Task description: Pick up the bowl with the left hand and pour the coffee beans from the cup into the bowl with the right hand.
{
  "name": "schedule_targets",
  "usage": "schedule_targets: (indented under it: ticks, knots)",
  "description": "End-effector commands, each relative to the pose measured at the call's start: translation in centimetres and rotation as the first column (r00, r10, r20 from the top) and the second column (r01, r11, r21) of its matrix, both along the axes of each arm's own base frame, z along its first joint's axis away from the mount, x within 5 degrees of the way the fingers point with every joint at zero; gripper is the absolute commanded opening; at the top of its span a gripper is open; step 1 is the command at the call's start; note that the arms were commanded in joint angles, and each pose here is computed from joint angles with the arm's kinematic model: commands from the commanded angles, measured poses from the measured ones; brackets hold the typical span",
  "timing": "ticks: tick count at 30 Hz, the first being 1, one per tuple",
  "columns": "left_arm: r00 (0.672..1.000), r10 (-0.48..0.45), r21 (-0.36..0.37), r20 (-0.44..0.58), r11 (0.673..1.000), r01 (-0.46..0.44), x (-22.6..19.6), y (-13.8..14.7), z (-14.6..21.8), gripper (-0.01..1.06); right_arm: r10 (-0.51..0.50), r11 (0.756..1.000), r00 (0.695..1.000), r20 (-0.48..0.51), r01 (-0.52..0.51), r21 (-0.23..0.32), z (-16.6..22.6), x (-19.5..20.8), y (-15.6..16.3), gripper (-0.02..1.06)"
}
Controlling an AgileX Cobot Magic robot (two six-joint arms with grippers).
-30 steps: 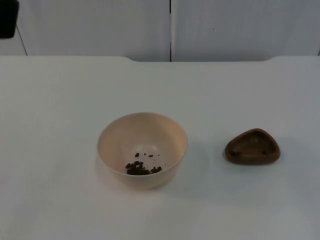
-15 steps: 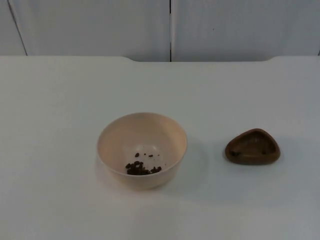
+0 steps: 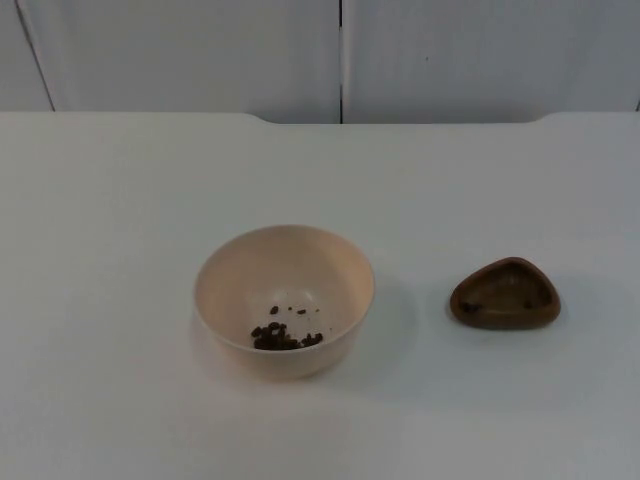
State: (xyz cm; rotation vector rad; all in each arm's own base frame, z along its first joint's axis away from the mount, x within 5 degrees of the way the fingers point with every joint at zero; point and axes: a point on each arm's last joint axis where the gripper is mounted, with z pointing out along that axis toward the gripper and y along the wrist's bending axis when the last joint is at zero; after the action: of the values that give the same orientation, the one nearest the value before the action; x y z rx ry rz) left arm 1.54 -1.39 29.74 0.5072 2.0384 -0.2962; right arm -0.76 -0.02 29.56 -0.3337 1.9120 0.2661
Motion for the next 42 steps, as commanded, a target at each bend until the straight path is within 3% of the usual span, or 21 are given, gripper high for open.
schedule_targets:
  ticks: [1, 5, 7, 42]
  knots:
    - [1.000, 0.006, 0.005, -0.023, 1.000, -0.006, -0.2, 0.1, -1.1, 0.84, 0.002, 1.000, 1.000, -0.004, -0.002, -0.002, -0.2, 0.0, 0.0, 0.76]
    - [1.000, 0.020, 0.018, -0.007, 1.000, -0.020, -0.6, 0.5, -1.2, 0.84, 0.003, 1.000, 0.999, -0.036, -0.004, -0.029, -0.5, -0.1, -0.1, 0.76]
    - [0.999, 0.032, 0.047, -0.023, 0.998, -0.031, -0.8, 0.8, -1.7, 0.84, -0.026, 0.995, 0.995, -0.098, 0.016, -0.102, -1.6, 0.1, -0.4, 0.76]
    - [0.998, 0.055, 0.018, 0.033, 0.998, -0.056, -2.0, 1.5, -2.3, 0.84, -0.043, 0.995, 0.995, -0.090, 0.034, -0.094, -1.6, 0.2, -0.5, 0.76]
